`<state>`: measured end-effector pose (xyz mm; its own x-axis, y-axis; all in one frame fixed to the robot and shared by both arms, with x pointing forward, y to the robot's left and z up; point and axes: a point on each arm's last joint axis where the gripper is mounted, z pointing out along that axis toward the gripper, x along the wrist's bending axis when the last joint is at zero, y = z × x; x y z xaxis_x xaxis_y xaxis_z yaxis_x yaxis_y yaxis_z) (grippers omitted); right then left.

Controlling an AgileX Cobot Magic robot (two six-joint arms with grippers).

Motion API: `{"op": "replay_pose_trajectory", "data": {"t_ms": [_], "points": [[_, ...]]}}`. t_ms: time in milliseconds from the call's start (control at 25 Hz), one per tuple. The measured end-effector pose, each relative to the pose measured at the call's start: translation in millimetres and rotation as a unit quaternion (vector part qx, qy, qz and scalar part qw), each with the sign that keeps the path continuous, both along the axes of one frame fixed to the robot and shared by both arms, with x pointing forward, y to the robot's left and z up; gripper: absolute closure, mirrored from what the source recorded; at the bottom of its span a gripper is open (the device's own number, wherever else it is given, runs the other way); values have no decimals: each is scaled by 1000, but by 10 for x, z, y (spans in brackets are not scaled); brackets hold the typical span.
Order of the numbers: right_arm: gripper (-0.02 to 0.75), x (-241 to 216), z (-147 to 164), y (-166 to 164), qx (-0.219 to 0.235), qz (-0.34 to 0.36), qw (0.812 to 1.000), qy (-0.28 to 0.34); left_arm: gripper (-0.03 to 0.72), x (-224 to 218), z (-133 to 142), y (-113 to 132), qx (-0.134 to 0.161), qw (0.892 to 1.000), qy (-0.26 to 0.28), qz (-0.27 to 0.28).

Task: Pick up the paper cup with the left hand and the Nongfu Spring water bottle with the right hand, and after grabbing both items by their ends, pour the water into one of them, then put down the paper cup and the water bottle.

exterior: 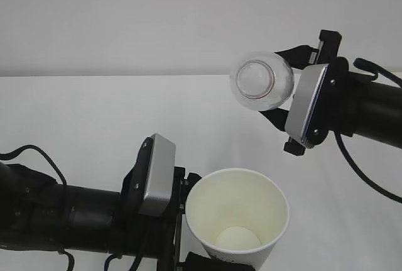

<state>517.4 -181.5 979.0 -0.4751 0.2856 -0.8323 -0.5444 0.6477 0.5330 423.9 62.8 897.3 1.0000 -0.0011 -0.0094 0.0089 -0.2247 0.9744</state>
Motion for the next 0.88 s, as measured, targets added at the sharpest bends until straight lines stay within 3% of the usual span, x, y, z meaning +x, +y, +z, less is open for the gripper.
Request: {"op": "replay_pose_trajectory", "data": {"t_ms": [880], "points": [[253,35,22,-30,-32,-18,998,-47,97,33,7,3,-4,1000,4,18]]}}
